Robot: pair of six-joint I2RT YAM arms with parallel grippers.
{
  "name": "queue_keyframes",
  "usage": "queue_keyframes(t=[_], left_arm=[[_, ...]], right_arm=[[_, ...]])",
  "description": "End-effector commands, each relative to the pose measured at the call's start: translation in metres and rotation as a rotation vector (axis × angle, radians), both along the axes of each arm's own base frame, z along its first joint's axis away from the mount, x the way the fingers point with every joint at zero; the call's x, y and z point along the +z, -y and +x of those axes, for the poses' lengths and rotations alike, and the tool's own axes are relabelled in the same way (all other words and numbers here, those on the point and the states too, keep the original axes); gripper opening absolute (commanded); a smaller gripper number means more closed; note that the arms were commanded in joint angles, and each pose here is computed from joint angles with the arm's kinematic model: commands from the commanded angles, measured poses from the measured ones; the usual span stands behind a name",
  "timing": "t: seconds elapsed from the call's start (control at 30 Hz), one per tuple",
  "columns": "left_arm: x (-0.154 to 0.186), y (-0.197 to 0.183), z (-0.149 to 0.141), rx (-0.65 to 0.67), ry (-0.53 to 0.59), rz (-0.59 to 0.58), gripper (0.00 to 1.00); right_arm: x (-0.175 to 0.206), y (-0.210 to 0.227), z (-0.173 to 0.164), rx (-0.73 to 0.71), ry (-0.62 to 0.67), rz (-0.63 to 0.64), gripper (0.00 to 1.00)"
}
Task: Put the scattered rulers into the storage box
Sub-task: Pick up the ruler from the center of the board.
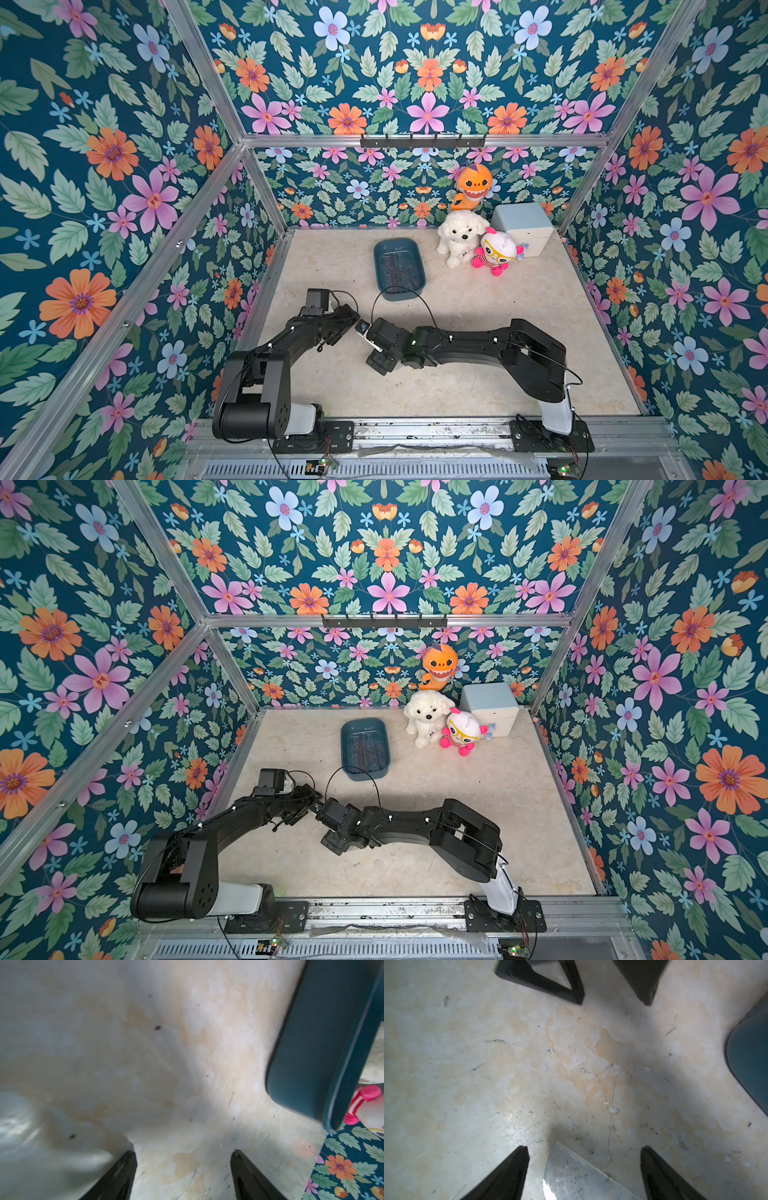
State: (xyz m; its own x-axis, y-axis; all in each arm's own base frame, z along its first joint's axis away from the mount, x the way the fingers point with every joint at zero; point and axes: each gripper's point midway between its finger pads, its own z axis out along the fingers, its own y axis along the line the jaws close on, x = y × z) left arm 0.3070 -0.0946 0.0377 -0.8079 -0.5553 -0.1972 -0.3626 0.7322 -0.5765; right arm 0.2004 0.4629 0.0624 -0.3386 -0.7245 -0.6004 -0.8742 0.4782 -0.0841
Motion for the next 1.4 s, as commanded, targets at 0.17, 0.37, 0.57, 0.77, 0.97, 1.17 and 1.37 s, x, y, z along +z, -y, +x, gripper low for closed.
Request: queue_keyframes(t=[0.17,0.37,0.57,0.77,0.97,1.17,1.37], left_arm=[[-0.021,0.039,-0.040,-0.151,-0.105,-0.046,0.73],[-0.034,0.062,-0.085,-0.261,-0.195,-0.068,0.61],[-0.027,0.075,-0.108,-0.341,-0.217,-0.071,0.46],[-0.033,0.087,-0.127,-0.405,-0.262,-0.081,0.36],[-0.032,0.096,-0.126,-0.432,-0.271,-0.105,0.30],[-0.032,0.104,-0.120,-0.438,-0.268,-0.105,0.30],[-0.033,0.112,-0.108,-0.433,-0.250,-0.115,0.30]], right_arm=[[0.019,0.032,-0.013,-0.117,-0.102,0.084,0.74],[-0.003,0.069,-0.044,-0.214,-0.262,0.139,0.54],[-0.028,0.073,-0.058,-0.259,-0.322,0.132,0.45],[-0.052,0.078,-0.056,-0.318,-0.341,0.105,0.35],[-0.062,0.090,-0.040,-0.389,-0.304,0.081,0.25],[-0.071,0.113,-0.020,-0.471,-0.296,0.055,0.19],[-0.068,0.121,0.002,-0.507,-0.289,0.071,0.18]])
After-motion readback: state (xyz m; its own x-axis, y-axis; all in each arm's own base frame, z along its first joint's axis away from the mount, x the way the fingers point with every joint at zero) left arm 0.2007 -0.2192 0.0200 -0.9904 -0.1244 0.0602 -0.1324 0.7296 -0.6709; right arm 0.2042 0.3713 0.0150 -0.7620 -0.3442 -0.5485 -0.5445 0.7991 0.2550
